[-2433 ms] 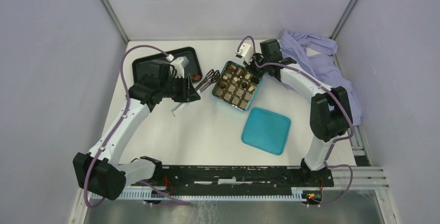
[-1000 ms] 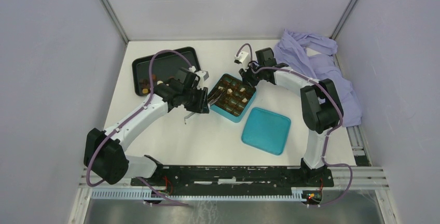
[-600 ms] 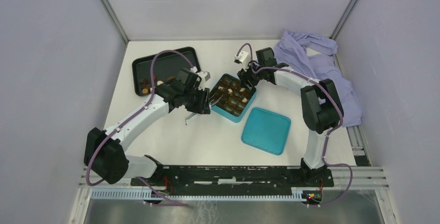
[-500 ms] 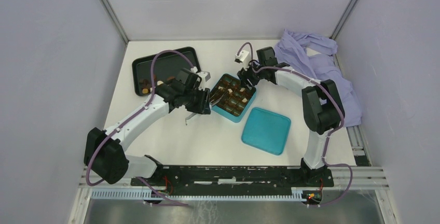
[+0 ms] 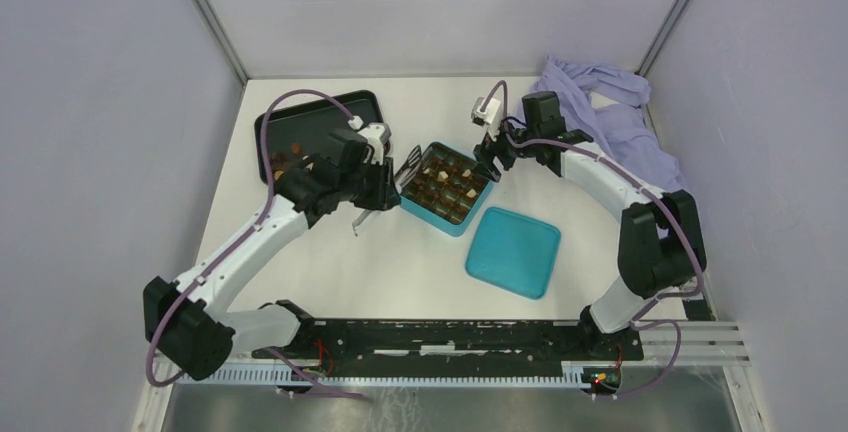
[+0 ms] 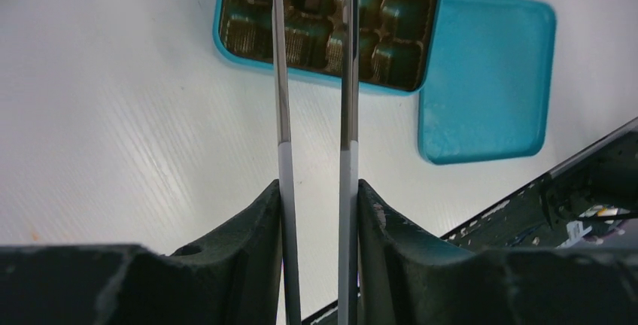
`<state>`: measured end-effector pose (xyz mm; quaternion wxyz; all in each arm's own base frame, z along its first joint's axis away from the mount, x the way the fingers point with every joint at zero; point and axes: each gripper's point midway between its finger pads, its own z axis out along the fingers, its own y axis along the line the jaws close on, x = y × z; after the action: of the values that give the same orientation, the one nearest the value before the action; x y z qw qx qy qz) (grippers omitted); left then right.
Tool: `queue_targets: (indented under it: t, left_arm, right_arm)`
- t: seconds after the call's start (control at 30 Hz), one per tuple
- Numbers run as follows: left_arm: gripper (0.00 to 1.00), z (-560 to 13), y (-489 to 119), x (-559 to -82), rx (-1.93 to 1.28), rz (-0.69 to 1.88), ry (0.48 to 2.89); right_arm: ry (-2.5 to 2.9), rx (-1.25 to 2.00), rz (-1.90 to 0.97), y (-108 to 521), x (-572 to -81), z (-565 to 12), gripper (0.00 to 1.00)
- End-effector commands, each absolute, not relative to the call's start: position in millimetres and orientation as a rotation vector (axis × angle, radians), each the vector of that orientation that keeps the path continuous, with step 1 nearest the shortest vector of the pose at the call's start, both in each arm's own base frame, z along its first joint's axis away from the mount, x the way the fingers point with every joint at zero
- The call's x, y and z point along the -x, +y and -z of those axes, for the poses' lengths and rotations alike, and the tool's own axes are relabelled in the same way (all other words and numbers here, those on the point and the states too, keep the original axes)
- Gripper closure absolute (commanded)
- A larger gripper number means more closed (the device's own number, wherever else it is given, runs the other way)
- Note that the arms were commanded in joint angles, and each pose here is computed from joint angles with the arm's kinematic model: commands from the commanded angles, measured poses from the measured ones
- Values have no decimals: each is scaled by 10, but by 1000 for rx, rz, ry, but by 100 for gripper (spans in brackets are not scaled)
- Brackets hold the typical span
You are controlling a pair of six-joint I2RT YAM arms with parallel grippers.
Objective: Pack the chocolate
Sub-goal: Place the fake chocolate in the packing box, then adjust the packing box at the center of the board.
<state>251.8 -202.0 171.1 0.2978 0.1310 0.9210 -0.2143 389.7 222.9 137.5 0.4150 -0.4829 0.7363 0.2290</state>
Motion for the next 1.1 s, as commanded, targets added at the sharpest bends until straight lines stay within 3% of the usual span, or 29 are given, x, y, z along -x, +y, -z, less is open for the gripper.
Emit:
queue_targets:
  t: [0.0, 0.3, 1.07]
  left_arm:
    - [57, -2328, -2028, -2734, -205, 615, 2194]
    - [54, -2663, -1840, -2850, -94, 551, 2043]
    - [54, -2615, -1554, -2994, 31, 358, 2058]
  right_arm:
    - [1720, 1266, -637, 2214, -3660, -1679, 20]
    - [1728, 1271, -699, 2022, -3357, -1738, 20]
    - [1727, 1195, -755, 1881, -3241, -1640, 19]
